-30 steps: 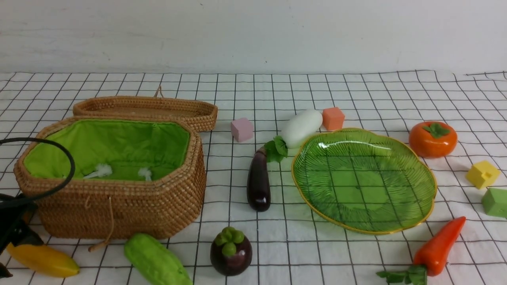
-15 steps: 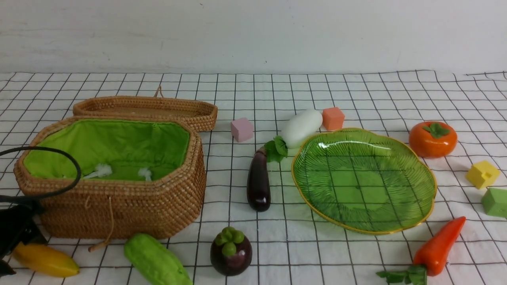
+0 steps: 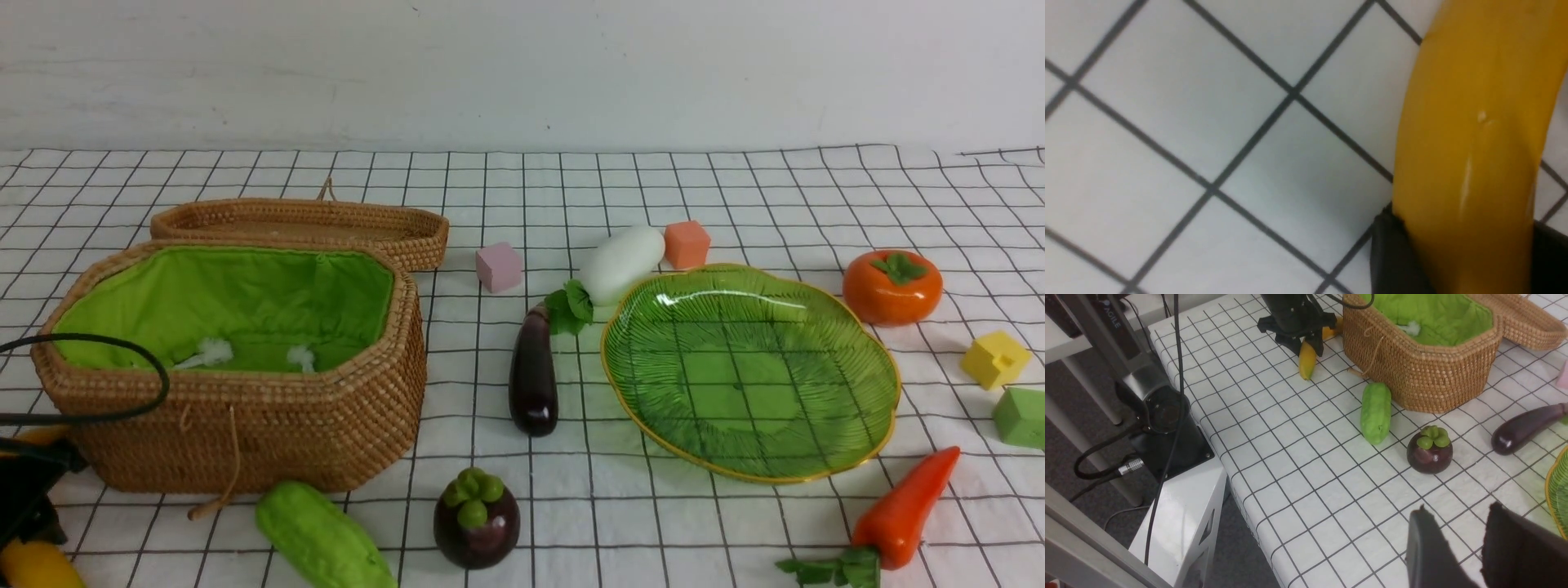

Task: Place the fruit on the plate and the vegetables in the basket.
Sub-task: Use the left arm to grab a banana and put it into the right plate

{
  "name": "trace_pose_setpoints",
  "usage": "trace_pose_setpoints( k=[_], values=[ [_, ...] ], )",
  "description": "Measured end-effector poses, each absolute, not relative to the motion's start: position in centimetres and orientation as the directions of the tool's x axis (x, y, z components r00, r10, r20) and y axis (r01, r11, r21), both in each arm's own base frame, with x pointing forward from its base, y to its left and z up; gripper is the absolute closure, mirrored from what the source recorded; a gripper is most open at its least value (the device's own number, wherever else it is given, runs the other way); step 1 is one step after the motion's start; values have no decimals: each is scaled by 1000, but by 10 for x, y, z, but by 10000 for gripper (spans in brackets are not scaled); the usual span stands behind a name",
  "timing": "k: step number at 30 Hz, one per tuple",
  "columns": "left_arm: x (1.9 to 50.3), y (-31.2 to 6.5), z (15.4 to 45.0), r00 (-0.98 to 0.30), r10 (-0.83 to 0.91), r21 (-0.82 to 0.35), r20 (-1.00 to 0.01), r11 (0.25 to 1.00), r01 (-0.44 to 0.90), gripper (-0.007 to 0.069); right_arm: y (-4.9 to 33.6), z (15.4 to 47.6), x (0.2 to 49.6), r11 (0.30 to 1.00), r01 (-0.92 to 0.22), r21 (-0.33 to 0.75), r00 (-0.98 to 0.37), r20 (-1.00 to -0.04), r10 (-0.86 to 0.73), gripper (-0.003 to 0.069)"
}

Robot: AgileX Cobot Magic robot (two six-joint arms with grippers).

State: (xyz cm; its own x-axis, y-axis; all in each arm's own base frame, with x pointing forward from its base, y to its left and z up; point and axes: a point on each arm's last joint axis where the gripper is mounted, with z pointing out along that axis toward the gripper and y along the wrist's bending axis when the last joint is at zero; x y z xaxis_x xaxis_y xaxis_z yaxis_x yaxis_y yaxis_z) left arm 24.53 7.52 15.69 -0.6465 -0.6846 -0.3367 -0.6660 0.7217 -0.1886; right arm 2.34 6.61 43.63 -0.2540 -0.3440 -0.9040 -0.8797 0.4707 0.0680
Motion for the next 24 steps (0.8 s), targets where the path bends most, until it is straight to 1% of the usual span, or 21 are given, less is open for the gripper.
trace_pose_setpoints(
  k=[4, 5, 6, 7, 9, 10, 11, 13, 14, 16, 17, 19, 20, 21, 22, 23, 24],
  values=[
    [239, 80, 164, -658, -659, -119, -365, 734, -669, 301, 66, 436, 23, 471, -880, 68, -254, -904, -344, 431],
    [236, 83, 172, -650, -643, -85, -405, 734, -674, 301, 66, 436, 23, 471, -880, 68, -254, -904, -344, 431],
    [236, 84, 174, -646, -642, -84, -414, 733, -675, 301, 66, 436, 23, 471, -880, 68, -254, -904, -344, 431],
    [234, 89, 187, -618, -634, -56, -464, 718, -694, 301, 66, 436, 23, 470, -880, 67, -253, -904, -344, 431],
    [232, 94, 207, -565, -626, -49, -537, 692, -720, 301, 66, 436, 23, 471, -880, 66, -253, -904, -345, 431],
    [232, 94, 208, -562, -626, -46, -541, 689, -723, 301, 66, 436, 23, 471, -880, 66, -253, -904, -345, 431],
    [231, 97, 228, -511, -614, -57, -602, 671, -739, 302, 66, 436, 23, 471, -880, 66, -253, -904, -345, 431],
    [228, 97, 258, -458, -569, -76, -683, 679, -730, 302, 66, 436, 24, 471, -879, 66, -253, -904, -345, 431],
    [227, 94, 274, -447, -532, -83, -719, 704, -705, 302, 66, 436, 24, 472, -879, 65, -253, -904, -346, 431],
    [225, 79, 302, -467, -422, -61, -777, 789, -611, 302, 66, 436, 24, 475, -878, 62, -251, -904, -347, 431],
    [224, 65, 316, -486, -352, -49, -800, 846, -531, 302, 65, 436, 24, 479, -876, 55, -248, -904, -349, 431],
    [225, 37, 336, -541, -177, 18, -822, 942, -335, 302, 65, 436, 26, 489, -871, 41, -242, -902, -356, 431],
    [225, 37, 337, -547, -154, 38, -823, 946, -323, 302, 64, 436, 26, 493, -869, 36, -241, -902, -358, 431],
    [226, 13, 346, -580, -24, 81, -814, 985, -154, 302, 63, 435, 28, 508, -861, 25, -242, -899, -365, 431],
    [226, -2, 350, -595, 71, 115, -800, 993, -35, 302, 62, 435, 29, 522, -853, 22, -247, -897, -366, 431],
    [225, -17, 353, -605, 186, 161, -774, 982, 96, 302, 61, 434, 30, 545, -838, 24, -262, -894, -362, 431],
    [225, -23, 353, -605, 201, 154, -770, 979, 130, 302, 61, 434, 31, 553, -833, 27, -268, -894, -360, 431]
  ],
)
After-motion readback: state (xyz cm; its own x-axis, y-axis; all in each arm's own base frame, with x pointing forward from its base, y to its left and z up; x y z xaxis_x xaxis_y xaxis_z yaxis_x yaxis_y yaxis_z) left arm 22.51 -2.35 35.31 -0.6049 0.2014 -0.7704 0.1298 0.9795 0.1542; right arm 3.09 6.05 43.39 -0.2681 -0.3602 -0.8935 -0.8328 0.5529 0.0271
